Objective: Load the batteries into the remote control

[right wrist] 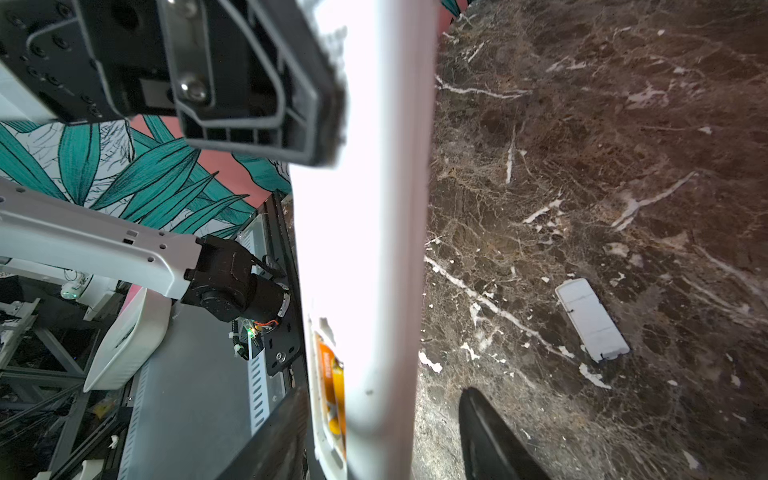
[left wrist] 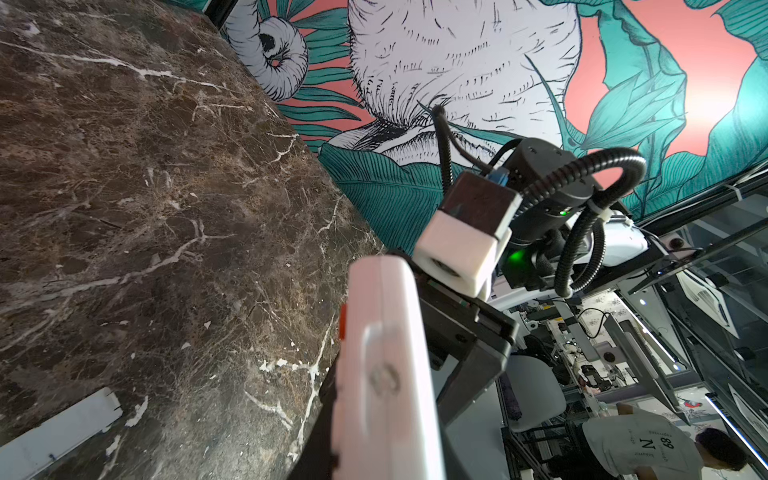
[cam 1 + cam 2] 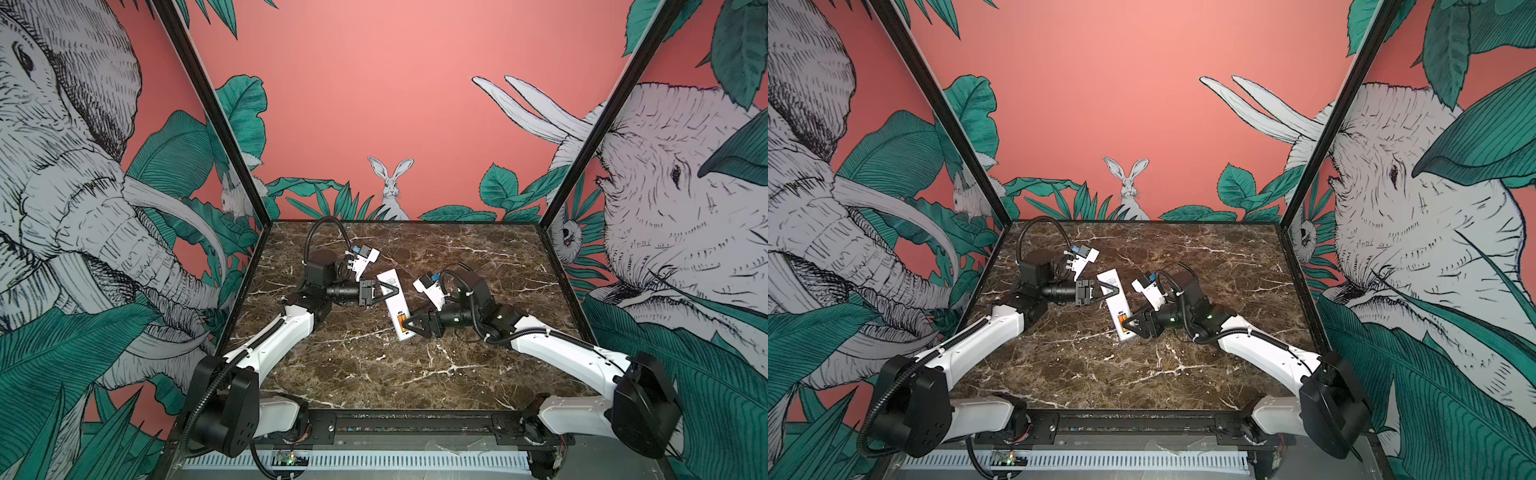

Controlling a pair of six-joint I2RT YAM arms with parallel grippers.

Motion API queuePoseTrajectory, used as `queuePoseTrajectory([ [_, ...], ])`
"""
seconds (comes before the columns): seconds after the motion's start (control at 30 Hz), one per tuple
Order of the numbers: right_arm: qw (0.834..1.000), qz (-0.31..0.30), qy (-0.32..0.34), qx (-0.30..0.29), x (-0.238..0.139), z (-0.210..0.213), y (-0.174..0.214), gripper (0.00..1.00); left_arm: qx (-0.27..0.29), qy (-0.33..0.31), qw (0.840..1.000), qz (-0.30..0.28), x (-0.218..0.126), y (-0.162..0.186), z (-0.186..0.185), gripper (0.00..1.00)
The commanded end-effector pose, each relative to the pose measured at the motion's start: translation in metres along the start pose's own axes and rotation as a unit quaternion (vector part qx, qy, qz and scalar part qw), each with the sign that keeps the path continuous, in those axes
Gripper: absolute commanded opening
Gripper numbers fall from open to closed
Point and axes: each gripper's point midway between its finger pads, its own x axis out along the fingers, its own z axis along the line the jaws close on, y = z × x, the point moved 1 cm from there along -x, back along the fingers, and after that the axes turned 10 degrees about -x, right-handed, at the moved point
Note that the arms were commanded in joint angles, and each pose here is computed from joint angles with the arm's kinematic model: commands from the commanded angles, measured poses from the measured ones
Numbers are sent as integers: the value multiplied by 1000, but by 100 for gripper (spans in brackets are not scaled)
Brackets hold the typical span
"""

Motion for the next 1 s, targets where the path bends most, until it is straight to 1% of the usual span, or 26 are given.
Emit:
queuePoseTrajectory([
  [0.0,1000,-13,-5,-6,3,-1,-5,55,48,23,999,-3,-3,-8,-27,0],
  [0.4,999,21,34,2,10,-18,10,34,48,22,999,-6,-3,-11,-28,0],
  [0.77,998,29,61,1,10,-28,16,25,47,23,999,-5,-3,-13,-29,0],
  [0.97,997,33,71,3,9,-32,19,25,47,21,999,-3,-3,-13,-29,0],
])
